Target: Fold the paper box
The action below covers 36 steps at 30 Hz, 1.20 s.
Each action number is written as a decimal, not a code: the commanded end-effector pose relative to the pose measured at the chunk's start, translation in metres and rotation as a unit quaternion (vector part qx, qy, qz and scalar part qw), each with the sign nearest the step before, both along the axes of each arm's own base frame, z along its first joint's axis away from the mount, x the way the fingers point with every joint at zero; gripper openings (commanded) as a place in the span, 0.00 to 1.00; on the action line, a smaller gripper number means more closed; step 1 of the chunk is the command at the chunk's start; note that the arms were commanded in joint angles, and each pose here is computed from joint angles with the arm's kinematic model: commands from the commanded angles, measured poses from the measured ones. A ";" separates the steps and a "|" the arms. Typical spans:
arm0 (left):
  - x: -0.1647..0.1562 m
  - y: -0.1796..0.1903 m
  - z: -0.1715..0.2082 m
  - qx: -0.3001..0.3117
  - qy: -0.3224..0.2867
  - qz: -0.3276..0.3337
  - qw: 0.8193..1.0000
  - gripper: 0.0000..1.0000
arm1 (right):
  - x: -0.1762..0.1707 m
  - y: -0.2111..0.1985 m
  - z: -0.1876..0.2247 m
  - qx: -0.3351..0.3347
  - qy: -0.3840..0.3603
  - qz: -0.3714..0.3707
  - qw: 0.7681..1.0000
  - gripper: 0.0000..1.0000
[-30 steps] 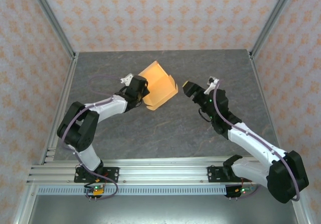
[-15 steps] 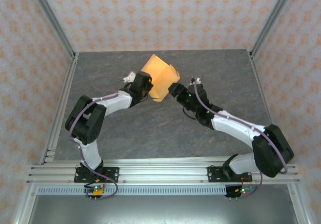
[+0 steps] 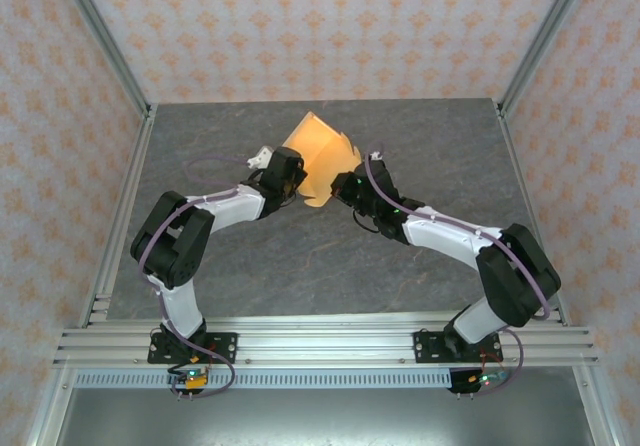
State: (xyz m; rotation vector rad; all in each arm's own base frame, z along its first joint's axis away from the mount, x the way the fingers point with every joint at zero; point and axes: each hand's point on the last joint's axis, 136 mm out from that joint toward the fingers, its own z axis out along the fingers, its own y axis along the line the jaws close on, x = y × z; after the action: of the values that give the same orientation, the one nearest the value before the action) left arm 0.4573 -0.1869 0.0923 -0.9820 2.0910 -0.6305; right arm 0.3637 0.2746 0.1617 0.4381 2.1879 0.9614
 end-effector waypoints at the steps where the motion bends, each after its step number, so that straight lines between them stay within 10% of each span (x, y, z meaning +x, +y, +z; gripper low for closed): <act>1: 0.001 -0.017 0.039 -0.037 -0.056 -0.040 0.997 0.20 | 0.001 -0.007 0.012 -0.034 -0.031 0.002 0.999 0.00; 5: -0.009 -0.021 0.055 -0.036 -0.093 -0.083 0.992 0.56 | 0.002 -0.015 0.029 -0.106 -0.096 0.046 0.989 0.00; 10: -0.035 -0.011 0.080 0.037 -0.110 -0.141 0.983 0.63 | 0.004 -0.040 0.047 -0.225 -0.177 0.113 0.951 0.00; 18: -0.069 -0.001 0.125 0.135 -0.149 -0.241 0.949 0.84 | 0.008 -0.075 0.066 -0.235 -0.213 0.218 0.923 0.00; 27: -0.105 -0.042 0.153 0.199 -0.254 -0.467 0.824 0.85 | -0.036 -0.083 0.084 -0.230 -0.239 0.378 0.864 0.00; 36: -0.104 -0.026 0.154 0.232 -0.241 -0.453 0.826 0.85 | -0.052 -0.091 0.089 -0.261 -0.260 0.396 0.841 0.00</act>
State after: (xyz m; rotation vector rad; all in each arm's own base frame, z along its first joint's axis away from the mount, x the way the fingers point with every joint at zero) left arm 0.3557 -0.2184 0.2295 0.4525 2.0235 -0.6788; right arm 0.3217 0.1851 0.2447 -0.8842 2.0218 0.6966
